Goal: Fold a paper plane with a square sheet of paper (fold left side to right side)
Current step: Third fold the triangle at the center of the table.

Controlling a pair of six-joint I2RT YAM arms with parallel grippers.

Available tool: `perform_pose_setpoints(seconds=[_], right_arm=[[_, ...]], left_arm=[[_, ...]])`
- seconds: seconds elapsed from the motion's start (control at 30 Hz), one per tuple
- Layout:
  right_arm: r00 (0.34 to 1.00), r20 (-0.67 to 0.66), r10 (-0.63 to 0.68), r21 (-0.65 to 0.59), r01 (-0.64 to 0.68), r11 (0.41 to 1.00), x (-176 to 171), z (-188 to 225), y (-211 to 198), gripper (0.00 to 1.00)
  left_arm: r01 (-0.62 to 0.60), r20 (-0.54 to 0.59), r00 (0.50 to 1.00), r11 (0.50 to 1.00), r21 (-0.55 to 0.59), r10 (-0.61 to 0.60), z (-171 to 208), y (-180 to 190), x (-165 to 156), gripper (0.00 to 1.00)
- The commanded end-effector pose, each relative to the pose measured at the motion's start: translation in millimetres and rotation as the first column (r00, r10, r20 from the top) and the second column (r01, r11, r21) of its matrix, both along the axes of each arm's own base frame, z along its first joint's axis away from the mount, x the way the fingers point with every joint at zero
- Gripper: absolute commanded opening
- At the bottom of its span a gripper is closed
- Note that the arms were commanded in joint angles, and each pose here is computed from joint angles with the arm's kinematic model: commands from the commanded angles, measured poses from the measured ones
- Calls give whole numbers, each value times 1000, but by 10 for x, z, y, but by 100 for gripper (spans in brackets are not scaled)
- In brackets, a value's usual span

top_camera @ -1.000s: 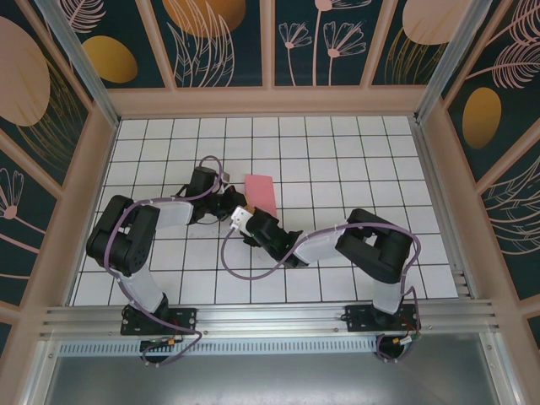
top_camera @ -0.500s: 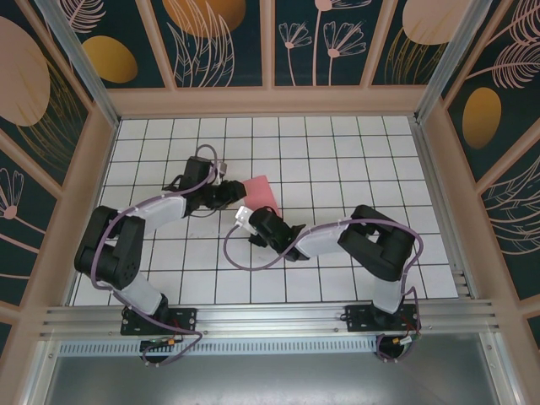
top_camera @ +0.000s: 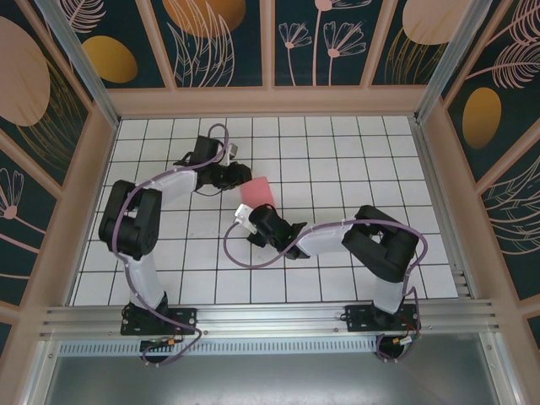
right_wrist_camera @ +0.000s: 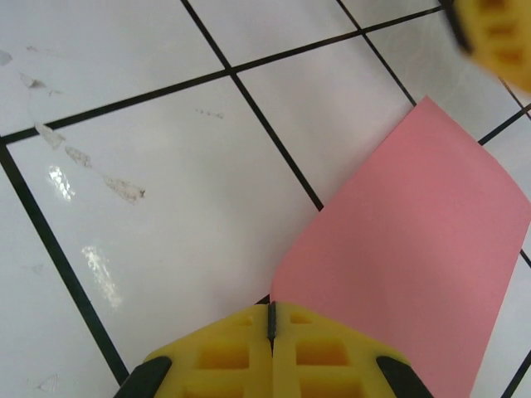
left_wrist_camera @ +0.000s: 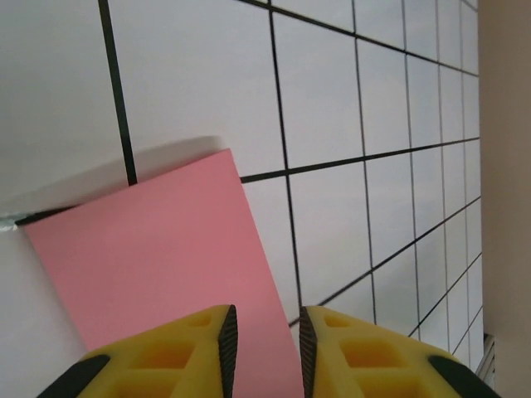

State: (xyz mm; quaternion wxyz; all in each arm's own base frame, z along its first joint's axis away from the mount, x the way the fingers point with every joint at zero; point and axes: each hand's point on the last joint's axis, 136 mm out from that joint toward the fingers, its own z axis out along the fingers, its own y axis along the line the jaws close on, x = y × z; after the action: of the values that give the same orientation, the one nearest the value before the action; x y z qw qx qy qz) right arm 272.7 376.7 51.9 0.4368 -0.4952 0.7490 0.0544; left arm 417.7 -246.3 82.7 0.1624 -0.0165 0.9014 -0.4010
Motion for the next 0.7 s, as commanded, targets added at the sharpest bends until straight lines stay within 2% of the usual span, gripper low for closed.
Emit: perform_pose_setpoints(seconds=[0.0, 0.2, 0.4, 0.67], right_arm=[[1000, -14, -20, 40, 21, 999, 50, 86, 69, 0], [999, -46, -24, 61, 26, 998, 61, 78, 71, 0], [995, -94, -32, 78, 40, 996, 80, 63, 48, 0], [969, -245, -40, 169, 83, 982, 196, 125, -17, 0]], left_arm=[[83, 3, 997, 996, -18, -83, -76, -171, 19, 29], [102, -38, 994, 994, 41, -100, -429, -247, 91, 27], [120, -81, 990, 988, 95, -113, -708, -260, 32, 26], [148, -109, 985, 977, 152, -132, -902, -225, -59, 24]])
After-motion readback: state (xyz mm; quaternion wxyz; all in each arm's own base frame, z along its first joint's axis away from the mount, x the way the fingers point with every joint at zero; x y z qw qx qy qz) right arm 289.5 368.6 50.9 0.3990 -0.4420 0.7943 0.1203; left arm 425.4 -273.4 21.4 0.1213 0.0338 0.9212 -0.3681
